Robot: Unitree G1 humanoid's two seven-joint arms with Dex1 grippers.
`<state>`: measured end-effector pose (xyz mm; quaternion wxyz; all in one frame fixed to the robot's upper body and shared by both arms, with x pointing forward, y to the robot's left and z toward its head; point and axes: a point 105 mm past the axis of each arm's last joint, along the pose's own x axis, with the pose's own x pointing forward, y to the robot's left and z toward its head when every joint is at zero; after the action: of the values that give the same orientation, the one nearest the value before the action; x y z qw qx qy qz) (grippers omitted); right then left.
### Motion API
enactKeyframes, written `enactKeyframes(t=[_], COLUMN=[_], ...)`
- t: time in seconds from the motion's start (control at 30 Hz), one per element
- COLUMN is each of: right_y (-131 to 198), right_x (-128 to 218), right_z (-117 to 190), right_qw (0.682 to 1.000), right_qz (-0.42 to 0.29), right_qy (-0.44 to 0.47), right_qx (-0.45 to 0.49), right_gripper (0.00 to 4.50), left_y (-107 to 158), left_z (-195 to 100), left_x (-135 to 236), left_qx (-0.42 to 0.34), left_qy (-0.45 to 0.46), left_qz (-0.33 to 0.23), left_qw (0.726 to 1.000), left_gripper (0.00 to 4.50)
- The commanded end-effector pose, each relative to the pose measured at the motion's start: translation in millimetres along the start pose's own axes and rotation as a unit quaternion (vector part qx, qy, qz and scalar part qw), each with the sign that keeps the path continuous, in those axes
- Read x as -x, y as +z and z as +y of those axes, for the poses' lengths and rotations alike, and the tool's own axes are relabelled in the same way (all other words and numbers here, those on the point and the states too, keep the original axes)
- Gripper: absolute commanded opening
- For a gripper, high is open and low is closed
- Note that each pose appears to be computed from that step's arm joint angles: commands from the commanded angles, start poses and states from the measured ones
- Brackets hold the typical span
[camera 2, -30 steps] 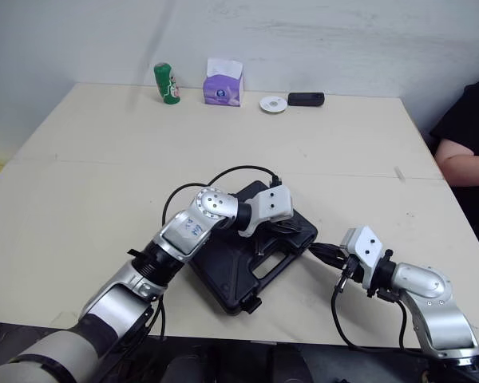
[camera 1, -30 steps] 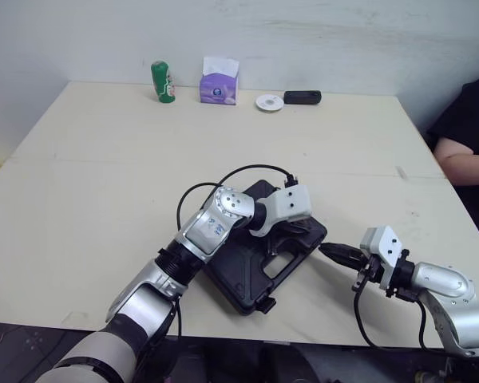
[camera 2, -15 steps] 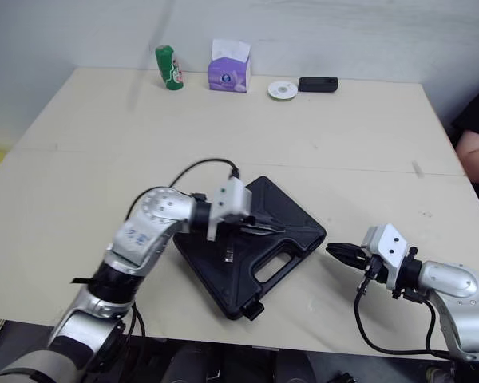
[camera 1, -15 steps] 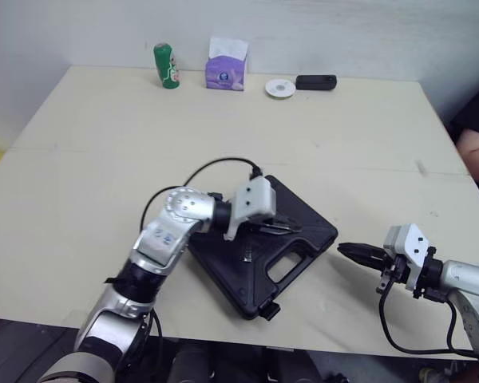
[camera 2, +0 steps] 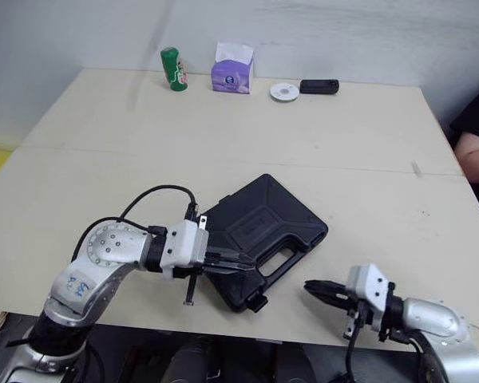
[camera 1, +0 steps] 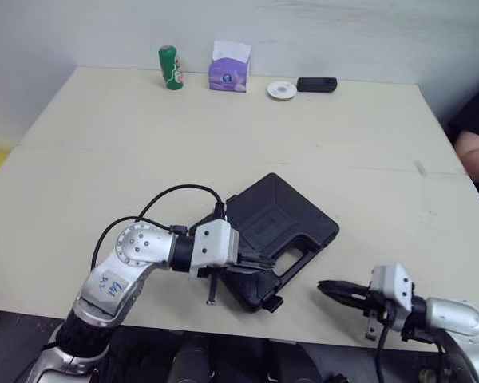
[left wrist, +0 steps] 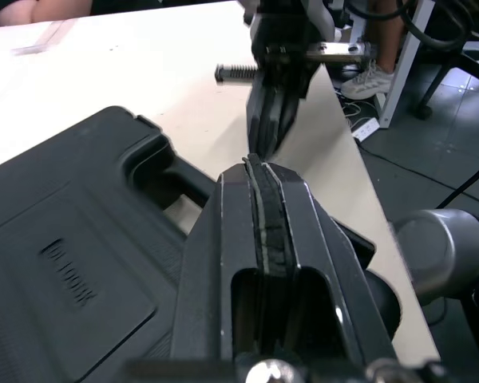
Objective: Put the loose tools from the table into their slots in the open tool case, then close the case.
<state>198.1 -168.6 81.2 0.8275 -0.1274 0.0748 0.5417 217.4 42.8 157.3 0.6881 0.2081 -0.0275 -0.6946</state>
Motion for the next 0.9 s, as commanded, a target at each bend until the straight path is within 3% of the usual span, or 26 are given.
enactKeyframes(t=[0.03, 0.33, 0.57, 0.9], right_y=[9, 12, 17, 20], right_x=[0, -11, -22, -42], right_z=[4, 25, 29, 40], right_qw=[1.0, 0.998, 0.996, 0.993], right_qz=[-0.011, -0.005, -0.005, -0.015], right_qy=[0.009, 0.068, 0.087, 0.112], right_qx=[0.002, -0.008, -0.011, -0.013], right_gripper=[0.0, 0.0, 0.0, 0.0], left_y=[-1, -36, -72, -93], left_z=[-9, -14, -40, -36], left_x=[-3, 5, -2, 9], left_qx=[-0.008, 0.022, 0.058, 0.102], left_qy=[0.004, 0.017, -0.043, 0.021], left_qz=[0.016, 0.112, 0.187, 0.208], left_qw=[1.0, 0.993, 0.98, 0.973], left_gripper=[0.04, 0.04, 0.04, 0.04])
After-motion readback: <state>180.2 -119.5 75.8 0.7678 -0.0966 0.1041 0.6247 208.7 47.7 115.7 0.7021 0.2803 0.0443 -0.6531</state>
